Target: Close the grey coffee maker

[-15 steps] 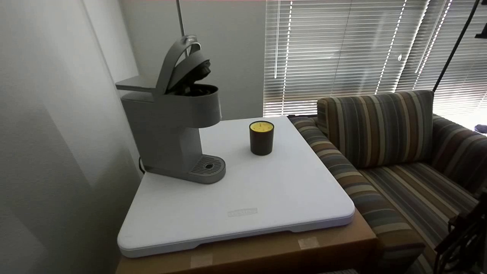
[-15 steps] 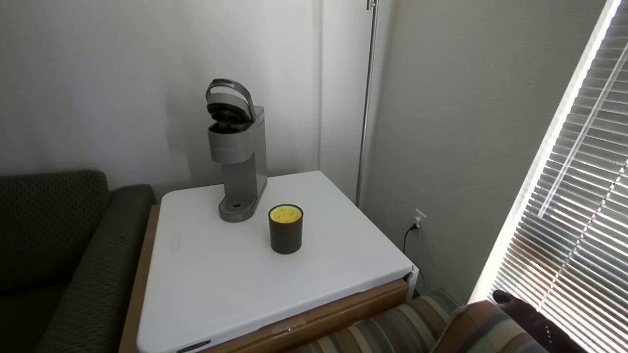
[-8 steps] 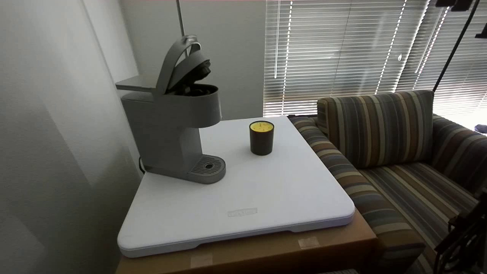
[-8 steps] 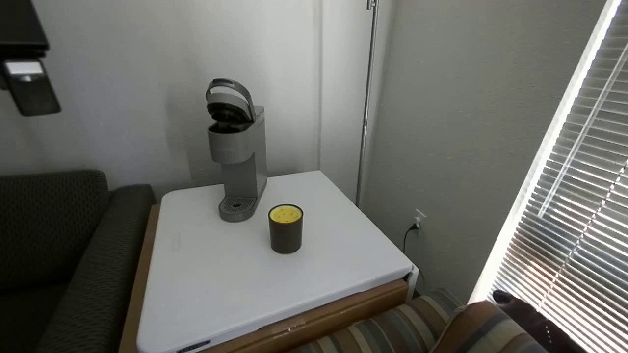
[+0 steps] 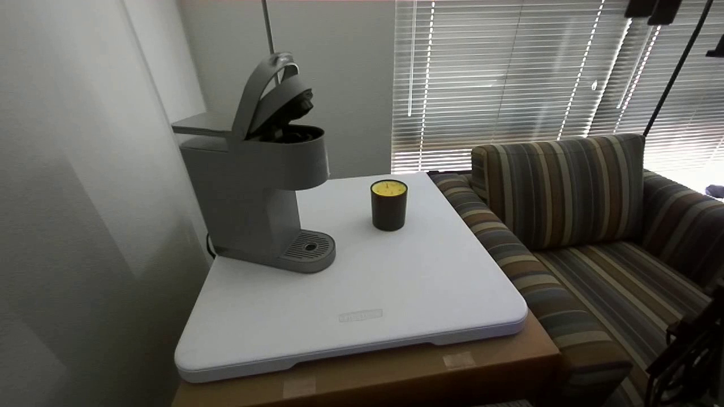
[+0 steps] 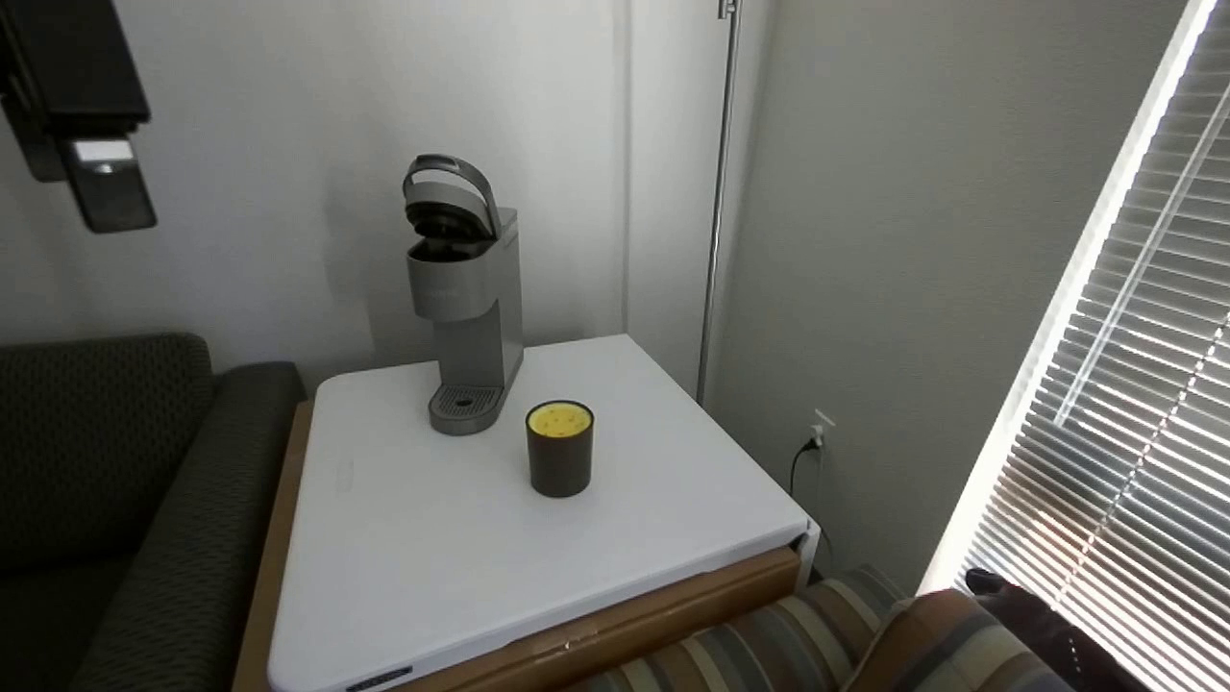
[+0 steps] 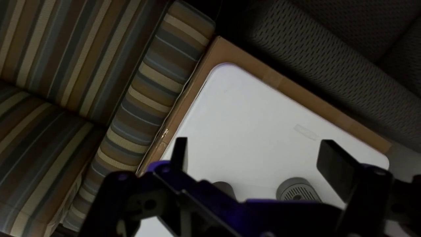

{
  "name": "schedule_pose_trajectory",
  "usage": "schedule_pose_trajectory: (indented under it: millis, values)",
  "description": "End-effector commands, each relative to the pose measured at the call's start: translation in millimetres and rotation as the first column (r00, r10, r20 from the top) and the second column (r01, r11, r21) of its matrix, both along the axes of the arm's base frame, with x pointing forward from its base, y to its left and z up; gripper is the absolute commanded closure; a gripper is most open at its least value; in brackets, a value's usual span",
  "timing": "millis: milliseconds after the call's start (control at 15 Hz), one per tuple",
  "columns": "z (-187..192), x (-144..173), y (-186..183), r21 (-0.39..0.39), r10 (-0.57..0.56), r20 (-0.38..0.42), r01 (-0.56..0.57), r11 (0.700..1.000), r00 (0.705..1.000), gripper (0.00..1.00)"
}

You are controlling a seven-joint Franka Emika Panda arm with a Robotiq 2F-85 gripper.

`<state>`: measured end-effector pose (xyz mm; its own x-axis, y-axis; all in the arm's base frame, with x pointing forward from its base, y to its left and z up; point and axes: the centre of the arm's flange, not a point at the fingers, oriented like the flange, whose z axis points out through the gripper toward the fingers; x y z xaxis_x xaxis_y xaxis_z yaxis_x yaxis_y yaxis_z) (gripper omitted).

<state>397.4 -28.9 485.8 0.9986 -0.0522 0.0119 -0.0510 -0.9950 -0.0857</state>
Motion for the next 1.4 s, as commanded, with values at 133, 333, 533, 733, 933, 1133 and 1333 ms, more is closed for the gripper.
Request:
schedule_pose_trajectory:
  millis: [133, 333, 533, 733, 933, 1133, 1333]
  values:
    - [-12, 48, 22, 0.138, -0.202, 0.103, 0.187, 0.973, 0.974, 0.00]
    - [-13, 87, 45, 0.214, -0.292, 0.142, 0.259, 0.942, 0.946, 0.00]
    - [-19, 128, 72, 0.321, -0.280, 0.126, 0.228, 0.919, 0.952, 0.00]
    - [-19, 96, 70, 0.275, -0.278, 0.124, 0.236, 0.932, 0.952, 0.00]
    - [-14, 93, 67, 0.278, -0.283, 0.133, 0.238, 0.931, 0.950, 0.00]
    - [-13, 86, 76, 0.278, -0.317, 0.168, 0.264, 0.924, 0.934, 0.00]
    - [-10, 110, 88, 0.281, -0.349, 0.206, 0.286, 0.916, 0.914, 0.00]
